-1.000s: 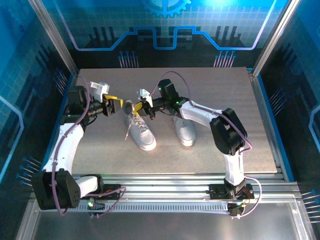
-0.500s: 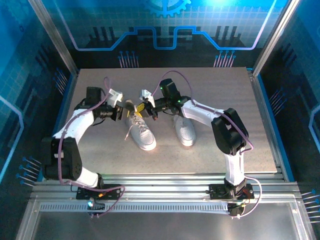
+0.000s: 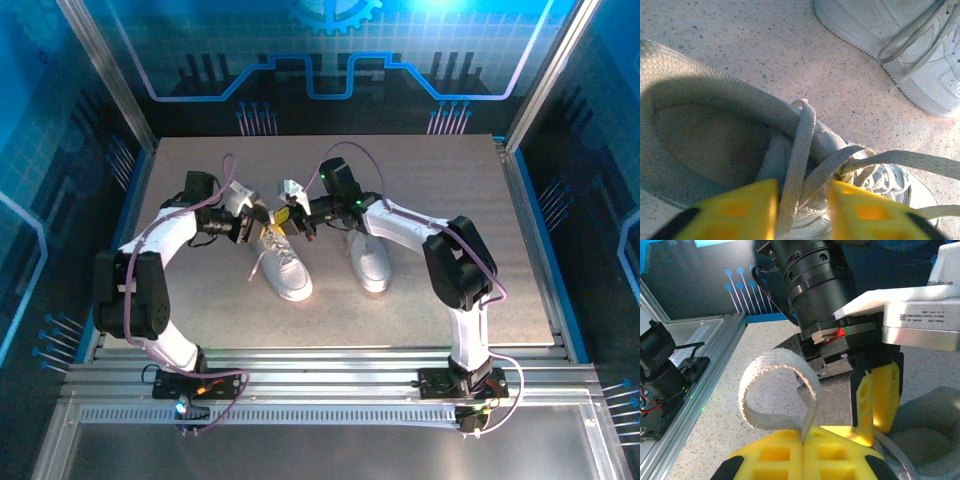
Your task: Tie the shoes
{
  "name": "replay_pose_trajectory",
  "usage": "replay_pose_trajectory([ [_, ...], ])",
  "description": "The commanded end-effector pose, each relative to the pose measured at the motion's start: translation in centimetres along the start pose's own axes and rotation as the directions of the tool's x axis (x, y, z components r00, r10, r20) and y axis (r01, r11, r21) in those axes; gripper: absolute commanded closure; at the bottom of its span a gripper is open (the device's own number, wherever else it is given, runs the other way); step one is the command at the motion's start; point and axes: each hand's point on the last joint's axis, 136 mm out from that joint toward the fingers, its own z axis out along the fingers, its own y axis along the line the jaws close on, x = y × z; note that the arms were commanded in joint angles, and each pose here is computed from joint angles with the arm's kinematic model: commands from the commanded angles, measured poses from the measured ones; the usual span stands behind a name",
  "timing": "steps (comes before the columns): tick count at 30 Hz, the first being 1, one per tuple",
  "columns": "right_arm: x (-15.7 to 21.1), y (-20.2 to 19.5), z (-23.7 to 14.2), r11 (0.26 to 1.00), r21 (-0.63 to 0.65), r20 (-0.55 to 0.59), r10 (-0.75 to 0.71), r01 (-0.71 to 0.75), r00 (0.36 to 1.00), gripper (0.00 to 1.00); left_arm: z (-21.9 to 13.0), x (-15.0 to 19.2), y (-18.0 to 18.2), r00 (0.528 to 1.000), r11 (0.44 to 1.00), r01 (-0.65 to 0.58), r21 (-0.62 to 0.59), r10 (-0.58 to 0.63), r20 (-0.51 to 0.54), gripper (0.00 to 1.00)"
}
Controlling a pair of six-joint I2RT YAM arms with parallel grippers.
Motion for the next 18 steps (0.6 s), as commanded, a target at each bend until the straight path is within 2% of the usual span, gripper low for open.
replay_pose_trajectory([
  [1,-1.5,0.7,-1.1,0.999,-0.01,0.02,-0.031,0.032,0.999,1.0,-0.3,-0.9,-0.7,1.0,0.999,-0.024,0.044,0.023,0.019,0.85],
  [7,-1.3,0.5,-1.3,1.0,0.01,0.013,-0.023,0.023,1.0,1.0,-2.4,-1.8,-1.0,0.996,0.999,-0.042,-0.006,0.042,0.077,1.0],
  [18,-1.1,-0.2,-1.4,0.999,0.049,-0.011,0.005,-0.004,1.0,1.0,-7.7,-2.9,-1.3,0.971,0.995,0.012,-0.1,0.012,0.237,1.0],
])
